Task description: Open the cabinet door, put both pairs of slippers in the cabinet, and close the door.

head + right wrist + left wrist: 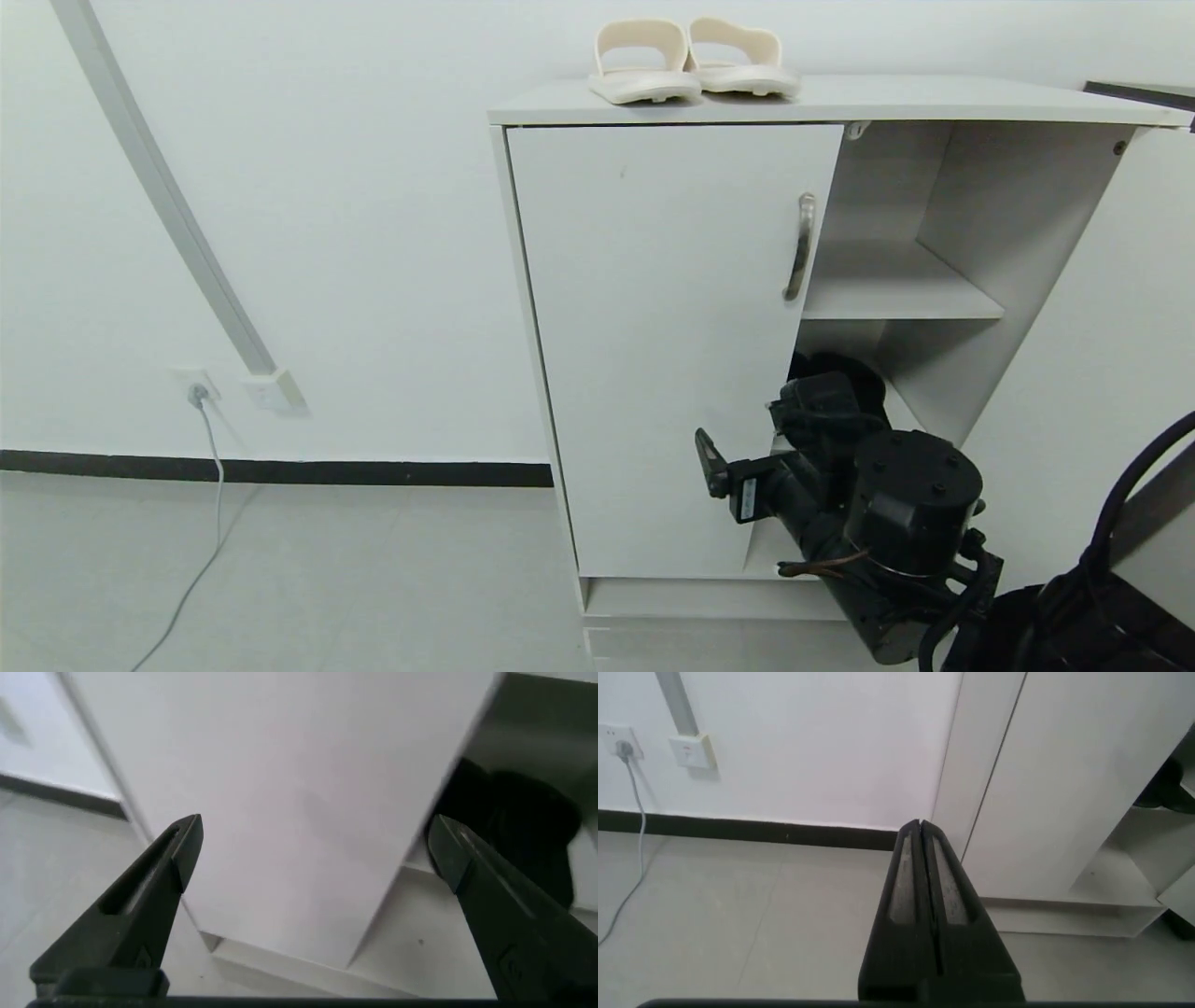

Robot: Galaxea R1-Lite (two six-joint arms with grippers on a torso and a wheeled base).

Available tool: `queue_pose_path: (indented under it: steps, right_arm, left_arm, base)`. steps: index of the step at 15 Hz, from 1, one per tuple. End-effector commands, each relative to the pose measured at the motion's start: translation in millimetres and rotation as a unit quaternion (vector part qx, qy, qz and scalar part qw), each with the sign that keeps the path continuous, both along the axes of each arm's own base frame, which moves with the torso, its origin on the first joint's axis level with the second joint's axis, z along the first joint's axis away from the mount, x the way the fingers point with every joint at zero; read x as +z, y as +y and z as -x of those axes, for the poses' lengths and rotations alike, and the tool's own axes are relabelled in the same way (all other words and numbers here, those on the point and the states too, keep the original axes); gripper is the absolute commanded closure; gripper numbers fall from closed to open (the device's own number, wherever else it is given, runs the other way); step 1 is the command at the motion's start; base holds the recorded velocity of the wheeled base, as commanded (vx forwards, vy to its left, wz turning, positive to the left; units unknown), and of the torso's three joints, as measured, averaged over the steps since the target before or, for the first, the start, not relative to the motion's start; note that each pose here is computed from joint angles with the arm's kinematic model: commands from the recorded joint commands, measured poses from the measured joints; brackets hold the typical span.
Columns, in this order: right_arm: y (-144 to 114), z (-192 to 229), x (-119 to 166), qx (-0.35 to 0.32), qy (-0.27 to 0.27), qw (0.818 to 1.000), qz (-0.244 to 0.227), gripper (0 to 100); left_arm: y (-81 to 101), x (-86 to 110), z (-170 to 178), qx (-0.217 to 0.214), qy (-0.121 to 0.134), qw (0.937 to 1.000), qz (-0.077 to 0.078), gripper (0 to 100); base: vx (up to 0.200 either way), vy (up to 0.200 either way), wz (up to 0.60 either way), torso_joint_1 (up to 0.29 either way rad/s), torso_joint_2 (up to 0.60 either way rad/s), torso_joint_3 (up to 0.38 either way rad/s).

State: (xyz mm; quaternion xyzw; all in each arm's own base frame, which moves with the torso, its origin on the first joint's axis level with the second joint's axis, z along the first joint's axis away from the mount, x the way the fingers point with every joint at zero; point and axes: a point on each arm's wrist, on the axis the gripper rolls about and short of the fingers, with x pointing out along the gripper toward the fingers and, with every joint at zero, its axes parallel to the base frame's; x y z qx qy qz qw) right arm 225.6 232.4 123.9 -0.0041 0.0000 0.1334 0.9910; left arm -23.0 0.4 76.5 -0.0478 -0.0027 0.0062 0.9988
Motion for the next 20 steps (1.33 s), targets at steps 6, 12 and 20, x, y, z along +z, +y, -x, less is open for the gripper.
queue_pose_path:
  steps: [6, 12, 20]
  right_arm:
    - [-0.9, 0.0, -8.5, 0.012, 0.007, 1.000, 0.019, 0]
    - [-0.6, -0.9, -10.8, 0.011, 0.009, 1.000, 0.021, 0]
    - [-0.1, -0.7, -11.4, 0.012, 0.010, 1.000, 0.023, 0]
  left_arm:
    - [0.0, 0.0, -0.1, 0.001, 0.001, 1.0000, 0.001, 100]
    - [0.0, 0.0, -0.1, 0.001, 0.001, 1.0000, 0.001, 100]
    - [0.0, 0.0, -0.1, 0.000, 0.001, 1.0000, 0.000, 100]
  base:
    - [0.000, 0.000, 0.00, 0.000, 0.00, 0.000]
    - [0.000, 0.000, 0.00, 0.000, -0.03, -0.032]
    - [0.000, 0.000, 0.00, 0.049, -0.40, -0.348]
